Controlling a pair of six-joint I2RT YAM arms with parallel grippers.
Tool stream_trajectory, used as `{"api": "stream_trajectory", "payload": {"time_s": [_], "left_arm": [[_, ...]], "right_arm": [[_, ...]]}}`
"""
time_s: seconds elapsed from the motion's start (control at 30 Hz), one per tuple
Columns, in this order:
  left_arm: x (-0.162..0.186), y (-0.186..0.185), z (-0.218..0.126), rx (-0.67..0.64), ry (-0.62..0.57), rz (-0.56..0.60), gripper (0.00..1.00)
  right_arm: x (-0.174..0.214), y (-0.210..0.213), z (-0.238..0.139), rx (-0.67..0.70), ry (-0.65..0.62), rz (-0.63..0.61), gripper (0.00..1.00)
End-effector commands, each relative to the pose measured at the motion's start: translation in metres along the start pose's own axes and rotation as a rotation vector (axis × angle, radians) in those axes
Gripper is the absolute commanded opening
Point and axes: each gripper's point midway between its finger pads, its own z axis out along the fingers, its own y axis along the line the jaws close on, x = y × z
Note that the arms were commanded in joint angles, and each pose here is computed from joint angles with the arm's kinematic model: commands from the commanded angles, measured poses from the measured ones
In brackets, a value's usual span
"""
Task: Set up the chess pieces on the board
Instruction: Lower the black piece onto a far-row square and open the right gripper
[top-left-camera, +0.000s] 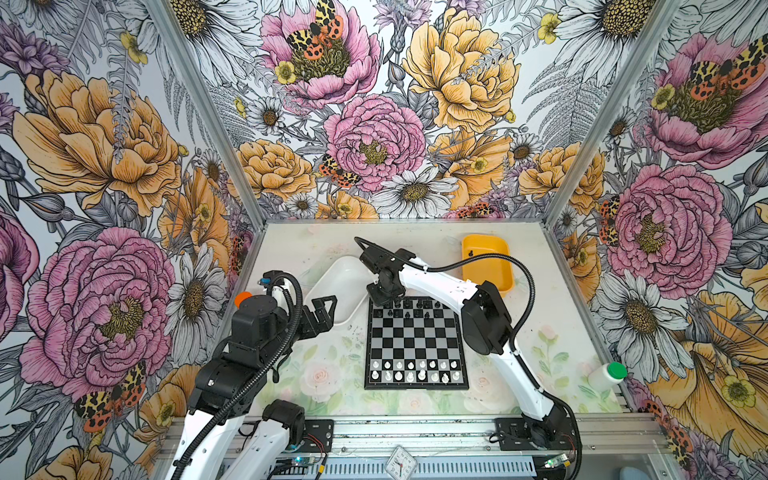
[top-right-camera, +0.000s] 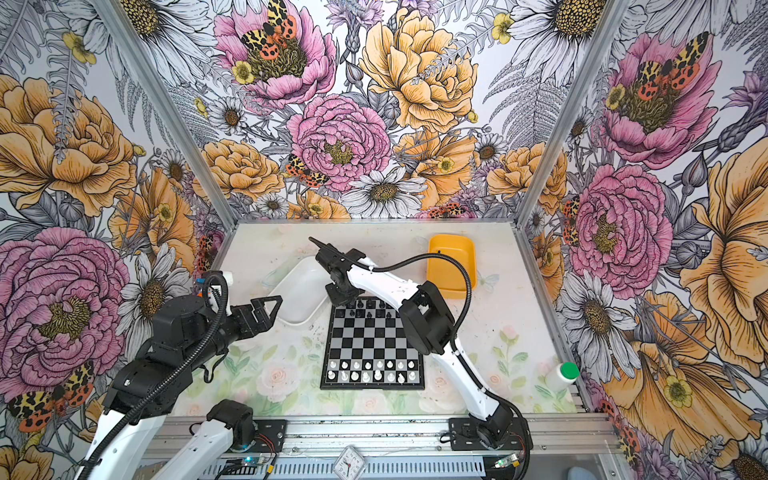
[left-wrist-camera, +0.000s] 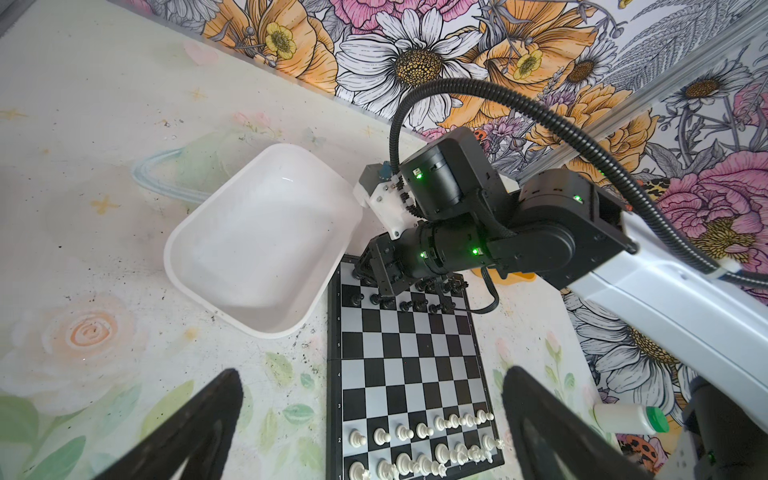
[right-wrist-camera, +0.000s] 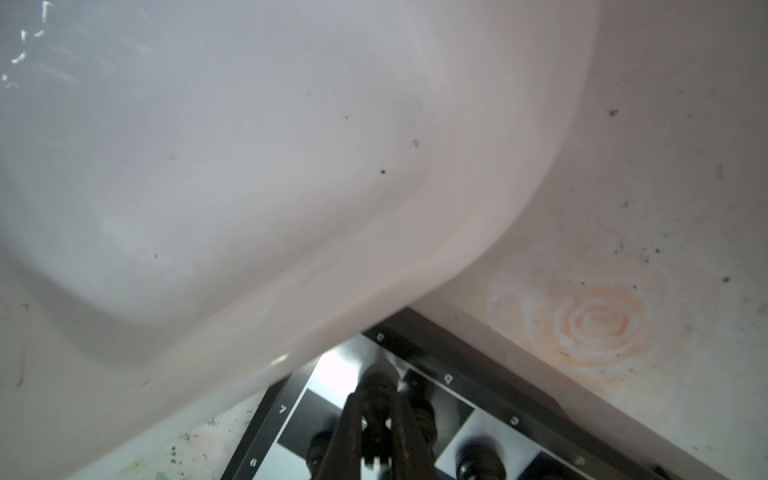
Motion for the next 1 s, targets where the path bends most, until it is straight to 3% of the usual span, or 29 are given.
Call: {"api": "stream_trajectory", "payload": {"time_s": [0.0, 0.97], "left_arm": [[-0.007, -0.004, -0.004, 0.005, -0.021, 0.029, 0.99], [-0.005, -0.004, -0.007, 0.012, -0.026, 0.034, 0.99]], "right_arm": [[-0.003, 0.002, 0.01, -0.009, -0.004, -0.003, 0.13], [-0.007, 0.016, 0.009, -0.04, -0.013, -0.02, 0.16]]}}
